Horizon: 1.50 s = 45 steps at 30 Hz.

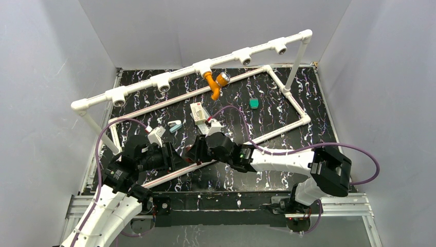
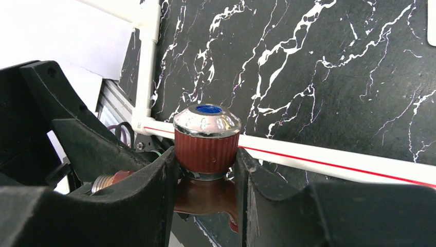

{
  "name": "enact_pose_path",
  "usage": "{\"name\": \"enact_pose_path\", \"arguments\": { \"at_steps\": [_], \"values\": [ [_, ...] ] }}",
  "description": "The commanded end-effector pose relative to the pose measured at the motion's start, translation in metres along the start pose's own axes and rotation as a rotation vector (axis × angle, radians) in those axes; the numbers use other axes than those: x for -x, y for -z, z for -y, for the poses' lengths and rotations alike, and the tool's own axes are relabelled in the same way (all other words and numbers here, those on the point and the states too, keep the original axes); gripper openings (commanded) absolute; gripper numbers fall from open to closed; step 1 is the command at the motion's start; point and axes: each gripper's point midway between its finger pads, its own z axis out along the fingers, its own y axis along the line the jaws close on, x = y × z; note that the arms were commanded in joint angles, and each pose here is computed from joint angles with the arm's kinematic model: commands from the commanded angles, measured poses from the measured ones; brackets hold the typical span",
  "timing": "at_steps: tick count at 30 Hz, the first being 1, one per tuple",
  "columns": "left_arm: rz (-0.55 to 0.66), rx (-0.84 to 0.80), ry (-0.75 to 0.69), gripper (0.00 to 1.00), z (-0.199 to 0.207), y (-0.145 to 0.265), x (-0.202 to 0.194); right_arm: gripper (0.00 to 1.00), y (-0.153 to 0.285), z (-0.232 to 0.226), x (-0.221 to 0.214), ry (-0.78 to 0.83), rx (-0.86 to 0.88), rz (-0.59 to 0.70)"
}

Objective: Install the water faucets

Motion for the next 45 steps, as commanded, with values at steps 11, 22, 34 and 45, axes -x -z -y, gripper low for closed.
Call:
{"name": "enact_pose_path", "arguments": {
  "at_steps": [11,22,34,45],
  "values": [
    [-0.014,-0.012,0.003,0.46,0.003,-0.001,-0.001,0.01,-0.003,-0.04,0.013,-0.021,0.105,0.045],
    [-0.023,-0.031,-0.002,0.0,0.004,-0.002,-0.004,0.01,-0.004,-0.039,0.01,-0.021,0.098,0.041],
    [-0.002,-0.039,-0.022,0.0,0.006,0.0,-0.001,0.61,0.013,-0.034,0.014,-0.019,0.099,0.061],
    [0.019,-0.115,-0.058,0.0,0.022,0.004,0.005,0.79,0.051,-0.035,0.028,0.031,0.123,0.097]
  ]
}}
